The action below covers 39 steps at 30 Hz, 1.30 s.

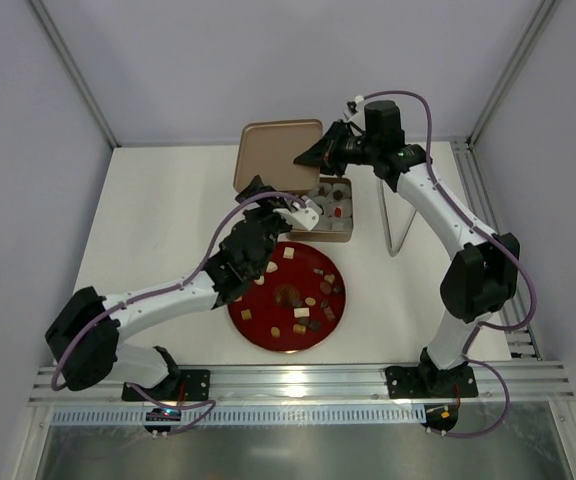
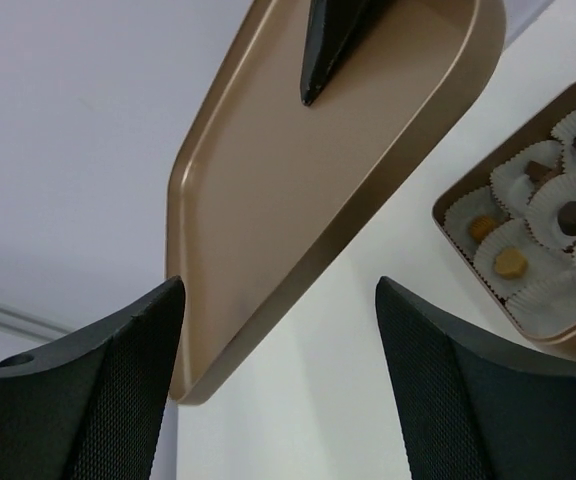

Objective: Pack the chocolate

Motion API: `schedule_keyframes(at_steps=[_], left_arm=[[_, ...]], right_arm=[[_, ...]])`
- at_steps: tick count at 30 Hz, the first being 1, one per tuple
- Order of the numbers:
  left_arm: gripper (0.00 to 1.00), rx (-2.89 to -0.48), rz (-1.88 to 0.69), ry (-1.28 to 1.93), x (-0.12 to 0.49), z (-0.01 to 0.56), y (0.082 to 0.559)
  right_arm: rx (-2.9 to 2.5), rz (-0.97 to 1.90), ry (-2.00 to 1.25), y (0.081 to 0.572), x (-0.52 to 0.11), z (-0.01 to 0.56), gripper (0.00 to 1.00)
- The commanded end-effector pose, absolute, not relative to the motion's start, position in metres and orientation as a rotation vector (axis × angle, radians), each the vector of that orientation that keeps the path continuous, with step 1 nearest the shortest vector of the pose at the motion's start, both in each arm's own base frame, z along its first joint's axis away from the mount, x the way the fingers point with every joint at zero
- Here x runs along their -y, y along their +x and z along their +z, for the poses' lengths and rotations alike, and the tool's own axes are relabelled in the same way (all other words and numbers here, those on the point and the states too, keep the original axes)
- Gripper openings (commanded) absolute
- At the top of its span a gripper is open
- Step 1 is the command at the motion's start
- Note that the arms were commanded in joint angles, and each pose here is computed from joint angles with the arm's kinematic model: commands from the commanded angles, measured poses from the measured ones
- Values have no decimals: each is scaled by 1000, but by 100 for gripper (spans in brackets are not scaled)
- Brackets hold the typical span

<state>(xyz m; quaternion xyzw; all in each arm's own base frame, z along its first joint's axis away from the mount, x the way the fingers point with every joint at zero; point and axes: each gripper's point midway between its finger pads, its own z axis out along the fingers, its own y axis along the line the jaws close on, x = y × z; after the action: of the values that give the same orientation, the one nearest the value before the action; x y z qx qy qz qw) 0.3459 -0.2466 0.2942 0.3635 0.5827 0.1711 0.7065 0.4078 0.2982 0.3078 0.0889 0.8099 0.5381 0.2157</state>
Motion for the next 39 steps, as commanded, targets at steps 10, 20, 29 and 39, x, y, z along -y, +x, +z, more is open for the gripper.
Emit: schedule_keyframes(at_steps=[10,20,29,39], left_arm=[[66,-1119,574,764,255,337,367],[52,-1071,649,859,267,332,375],[26,-1026,706,841,268,344,382],[0,-973,686,779,270,376,377]], right_arm=[[-2216,1439,172,382,-286,331,4],[-2230,1424,161,377,-287,329,4],[-2237,1406,149,371,-285,325,4],[-2232,1393,130,367,-284,323,13]])
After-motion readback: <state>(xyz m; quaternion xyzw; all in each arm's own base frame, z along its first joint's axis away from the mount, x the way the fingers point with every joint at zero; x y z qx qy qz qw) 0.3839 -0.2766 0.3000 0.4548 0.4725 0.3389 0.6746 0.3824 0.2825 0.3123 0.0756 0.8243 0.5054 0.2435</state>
